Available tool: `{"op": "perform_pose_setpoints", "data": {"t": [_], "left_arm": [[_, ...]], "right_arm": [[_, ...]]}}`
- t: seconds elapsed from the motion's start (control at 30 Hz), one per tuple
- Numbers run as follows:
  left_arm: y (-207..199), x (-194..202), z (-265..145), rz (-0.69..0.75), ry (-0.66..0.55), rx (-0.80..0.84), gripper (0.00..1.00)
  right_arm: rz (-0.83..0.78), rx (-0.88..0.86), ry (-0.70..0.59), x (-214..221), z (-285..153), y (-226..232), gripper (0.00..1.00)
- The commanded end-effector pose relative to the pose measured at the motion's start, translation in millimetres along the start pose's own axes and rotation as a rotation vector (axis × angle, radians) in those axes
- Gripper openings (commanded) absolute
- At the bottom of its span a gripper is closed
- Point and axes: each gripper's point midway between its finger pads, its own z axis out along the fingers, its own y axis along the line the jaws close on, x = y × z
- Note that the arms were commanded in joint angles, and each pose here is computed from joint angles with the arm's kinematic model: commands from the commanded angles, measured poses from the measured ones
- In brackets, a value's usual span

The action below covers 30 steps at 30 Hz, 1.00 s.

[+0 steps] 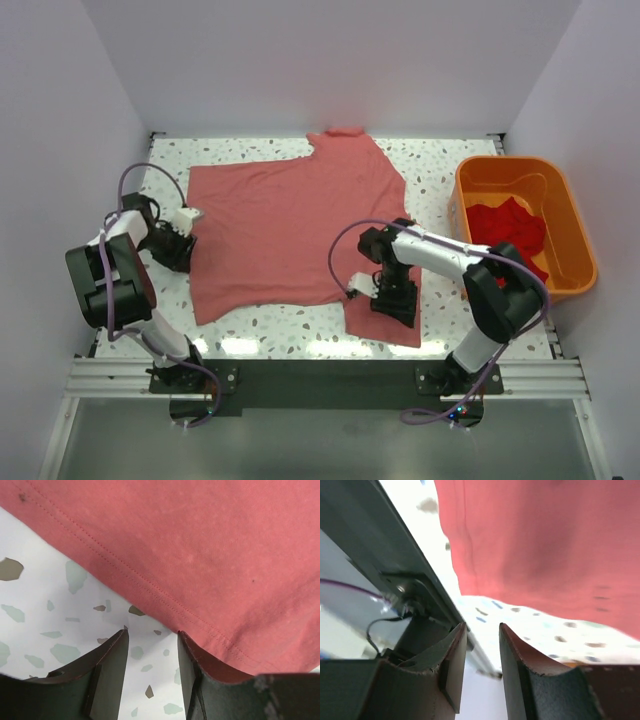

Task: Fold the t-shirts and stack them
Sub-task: Flatten the tshirt out

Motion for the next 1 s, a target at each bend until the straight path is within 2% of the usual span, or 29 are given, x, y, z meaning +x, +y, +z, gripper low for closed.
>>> {"op": "perform_pose_setpoints", "data": {"t": [0.0, 0.03, 0.13, 0.23, 0.33, 0.43, 0.7, 0.83, 0.97], "left_arm": [[5.4, -41.6, -28.6, 0.051, -0.143, -0.043, 0.49], [3.9, -49.4, -32.3, 0.049, -0.170, -0.037, 0.49], [-12.6, -74.3, -38.9, 0.072, -0.218, 0.018, 0.49], [-54.4, -80.7, -41.5, 0.127, -0.224, 0.157, 0.48], [-111.8, -63.2, -48.2, 0.232, -0.183, 0.319, 0.44], [-139.7, -39.0, -34.3, 0.322, -0.107, 0.368, 0.42], [-157.1, 15.8, 1.2, 0.429, 0.043, 0.338, 0.38], [-148.7, 59.2, 16.4, 0.455, 0.180, 0.273, 0.38], [-140.3, 75.8, 9.9, 0.543, 0.243, 0.233, 0.36]], "right_arm": [[-0.061, -0.015, -0.223, -37.1, -55.2, 7.2, 0.36], [-0.033, 0.035, -0.296, -53.0, -75.5, -5.5, 0.36], [0.106, 0.100, -0.343, -64.0, -91.9, -52.4, 0.34], [0.194, 0.090, -0.301, -57.9, -86.7, -83.4, 0.31], [0.219, 0.110, -0.264, -54.7, -76.5, -95.5, 0.29], [0.257, 0.116, -0.239, -54.7, -63.3, -103.8, 0.28], [0.313, 0.112, -0.183, -54.8, -27.0, -118.5, 0.27], [0.310, 0.088, -0.125, -40.1, -3.2, -108.0, 0.29], [0.281, 0.073, -0.087, -26.8, 8.8, -91.3, 0.30]]}}
